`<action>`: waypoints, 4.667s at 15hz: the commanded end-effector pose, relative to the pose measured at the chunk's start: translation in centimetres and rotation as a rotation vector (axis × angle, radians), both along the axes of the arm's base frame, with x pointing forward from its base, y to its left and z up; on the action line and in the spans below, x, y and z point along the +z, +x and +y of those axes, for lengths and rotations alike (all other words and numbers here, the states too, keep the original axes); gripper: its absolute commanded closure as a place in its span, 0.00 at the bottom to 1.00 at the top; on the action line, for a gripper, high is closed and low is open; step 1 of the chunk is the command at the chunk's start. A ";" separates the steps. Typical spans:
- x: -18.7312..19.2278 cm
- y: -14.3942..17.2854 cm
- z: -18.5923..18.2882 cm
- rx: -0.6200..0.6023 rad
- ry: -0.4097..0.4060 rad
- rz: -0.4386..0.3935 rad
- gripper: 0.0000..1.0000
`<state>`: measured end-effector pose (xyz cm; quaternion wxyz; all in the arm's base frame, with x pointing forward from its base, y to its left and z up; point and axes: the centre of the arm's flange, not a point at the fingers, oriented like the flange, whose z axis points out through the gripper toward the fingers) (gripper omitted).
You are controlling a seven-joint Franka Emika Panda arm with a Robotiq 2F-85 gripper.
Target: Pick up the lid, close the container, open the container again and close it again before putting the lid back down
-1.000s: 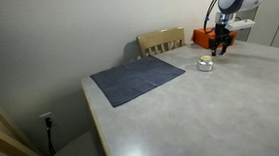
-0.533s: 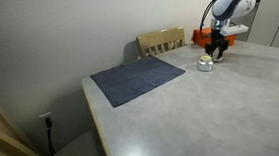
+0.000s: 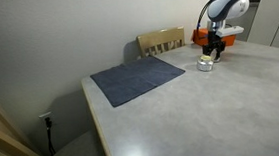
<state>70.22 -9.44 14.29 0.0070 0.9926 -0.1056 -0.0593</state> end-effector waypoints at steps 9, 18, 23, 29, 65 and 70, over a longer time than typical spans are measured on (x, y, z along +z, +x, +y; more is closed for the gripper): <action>-1.0 2.3 -0.2 -0.005 0.003 0.035 0.00; 1.8 1.3 2.1 0.023 -0.025 -0.071 0.00; 3.6 1.1 2.9 0.011 -0.047 -0.152 0.00; 4.4 -0.2 1.1 -0.065 -0.030 -0.161 0.00; 3.3 -0.9 2.4 -0.004 -0.037 0.003 0.91; 4.5 -0.3 2.6 0.000 -0.033 -0.016 0.53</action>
